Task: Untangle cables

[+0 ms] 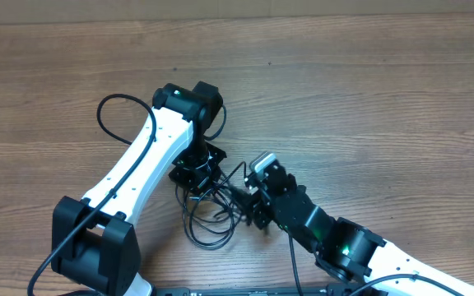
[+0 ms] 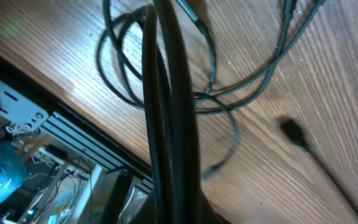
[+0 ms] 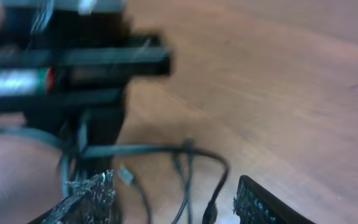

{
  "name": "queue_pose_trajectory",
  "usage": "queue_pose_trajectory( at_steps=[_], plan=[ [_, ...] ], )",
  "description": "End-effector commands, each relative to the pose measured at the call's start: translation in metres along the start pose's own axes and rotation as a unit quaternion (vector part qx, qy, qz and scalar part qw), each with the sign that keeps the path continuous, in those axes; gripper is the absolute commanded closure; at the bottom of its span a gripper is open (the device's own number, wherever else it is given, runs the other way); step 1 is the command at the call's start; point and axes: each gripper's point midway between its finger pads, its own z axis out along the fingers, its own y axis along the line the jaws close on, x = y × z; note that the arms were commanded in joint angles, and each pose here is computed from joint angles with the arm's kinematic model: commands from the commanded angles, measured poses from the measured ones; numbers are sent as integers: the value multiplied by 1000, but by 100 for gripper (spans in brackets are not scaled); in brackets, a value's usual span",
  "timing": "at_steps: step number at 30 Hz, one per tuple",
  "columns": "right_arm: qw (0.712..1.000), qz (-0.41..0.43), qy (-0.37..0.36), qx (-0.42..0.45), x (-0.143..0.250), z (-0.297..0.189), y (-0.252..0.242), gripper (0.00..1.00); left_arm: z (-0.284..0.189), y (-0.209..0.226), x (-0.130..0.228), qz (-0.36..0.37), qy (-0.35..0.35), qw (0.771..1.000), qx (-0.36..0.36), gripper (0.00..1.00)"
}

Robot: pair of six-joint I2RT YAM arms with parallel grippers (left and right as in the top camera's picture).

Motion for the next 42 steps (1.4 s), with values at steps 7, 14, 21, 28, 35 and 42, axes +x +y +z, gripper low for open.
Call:
queue_pose_trajectory(
  at_steps=[7,14,21,28,35,42],
  plan=[
    [981,-5,59,-183,21,-17,60,38,-3,-13,-3,16,-11,999,25,96],
    [981,-6,56,-187,20,-17,61,38,-2,-14,4,20,6,999,28,96],
    [985,-6,48,-166,17,-14,55,65,-2,-15,11,61,18,998,30,96],
    [985,-6,48,-166,17,-14,55,81,-2,-14,11,89,16,995,28,96],
    [986,-6,47,-160,16,-13,53,84,-2,-16,8,172,8,984,34,96],
    [987,-5,38,-157,12,-13,52,96,-2,-21,10,229,11,972,45,94]
  ],
)
